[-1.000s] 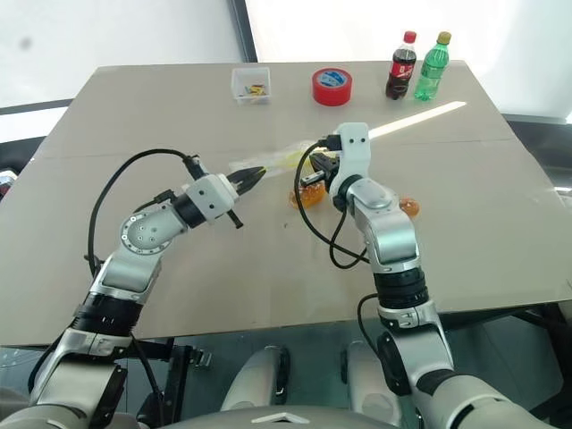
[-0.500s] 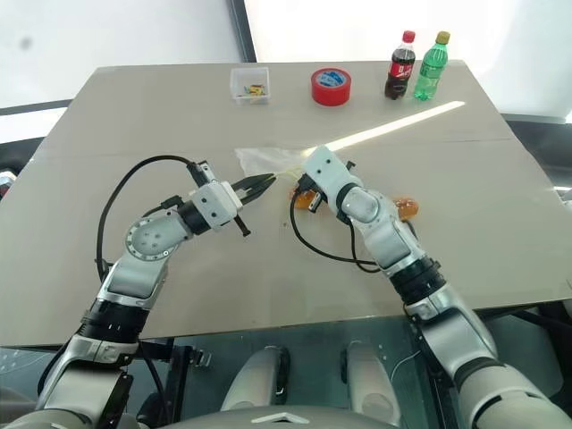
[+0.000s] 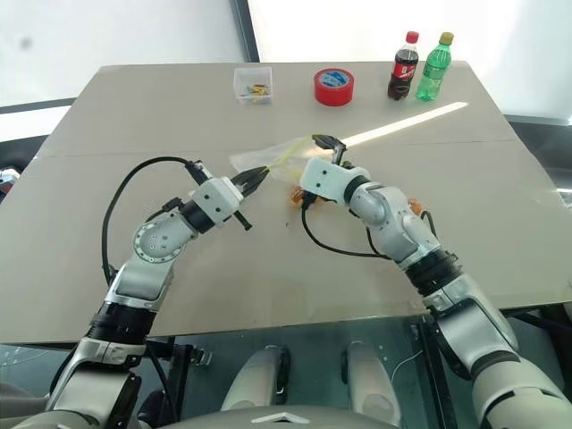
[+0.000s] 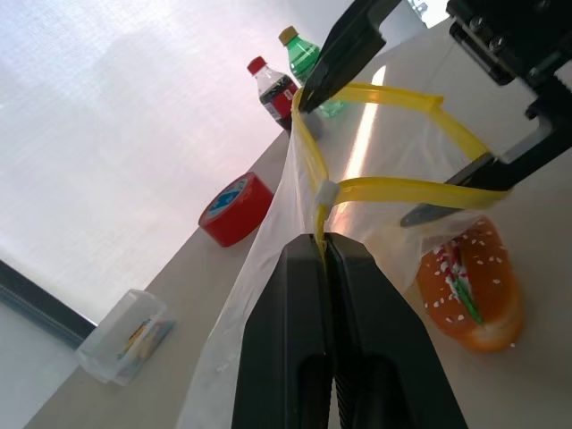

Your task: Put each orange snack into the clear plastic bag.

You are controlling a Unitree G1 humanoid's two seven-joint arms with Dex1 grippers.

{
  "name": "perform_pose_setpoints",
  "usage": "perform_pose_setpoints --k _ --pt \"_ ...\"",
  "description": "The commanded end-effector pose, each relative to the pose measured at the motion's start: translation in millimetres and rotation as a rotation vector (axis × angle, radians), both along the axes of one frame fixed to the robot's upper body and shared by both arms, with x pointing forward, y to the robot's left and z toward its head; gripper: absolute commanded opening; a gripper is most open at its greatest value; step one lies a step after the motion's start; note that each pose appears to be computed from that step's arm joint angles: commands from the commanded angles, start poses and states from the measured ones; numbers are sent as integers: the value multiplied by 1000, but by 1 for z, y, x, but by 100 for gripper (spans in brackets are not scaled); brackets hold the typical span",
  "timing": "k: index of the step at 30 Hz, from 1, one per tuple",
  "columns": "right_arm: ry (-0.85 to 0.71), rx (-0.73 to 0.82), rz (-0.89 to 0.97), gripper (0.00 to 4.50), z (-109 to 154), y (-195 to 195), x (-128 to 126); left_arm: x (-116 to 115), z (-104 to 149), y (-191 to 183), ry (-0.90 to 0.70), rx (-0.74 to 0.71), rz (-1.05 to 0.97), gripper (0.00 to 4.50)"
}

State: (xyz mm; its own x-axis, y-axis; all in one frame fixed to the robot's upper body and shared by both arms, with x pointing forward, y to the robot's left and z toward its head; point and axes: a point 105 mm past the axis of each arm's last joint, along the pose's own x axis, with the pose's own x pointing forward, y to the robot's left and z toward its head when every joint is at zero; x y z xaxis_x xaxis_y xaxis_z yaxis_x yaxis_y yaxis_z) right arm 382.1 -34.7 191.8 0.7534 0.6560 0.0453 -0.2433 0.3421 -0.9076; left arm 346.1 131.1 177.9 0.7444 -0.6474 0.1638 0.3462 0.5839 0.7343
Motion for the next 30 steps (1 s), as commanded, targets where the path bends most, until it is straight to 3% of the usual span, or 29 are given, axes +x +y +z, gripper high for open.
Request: perform_pose_setpoints --k 1,4,7,10,16,30 --pt "49 211 116 447 40 3 -26 6 11 7 -43 -38 61 0" --pt "201 385 110 447 44 -4 -30 8 12 7 -46 -48 74 0" --pt "488 523 101 447 8 -13 -28 12 12 14 -43 -67 114 0" --pt "639 550 98 447 -21 -17 -26 12 11 16 -41 -63 123 0" --pt "704 549 26 447 -51 -17 -5 11 11 19 -40 -59 131 0" --pt "725 454 90 447 -64 16 20 7 13 26 -33 -54 160 0"
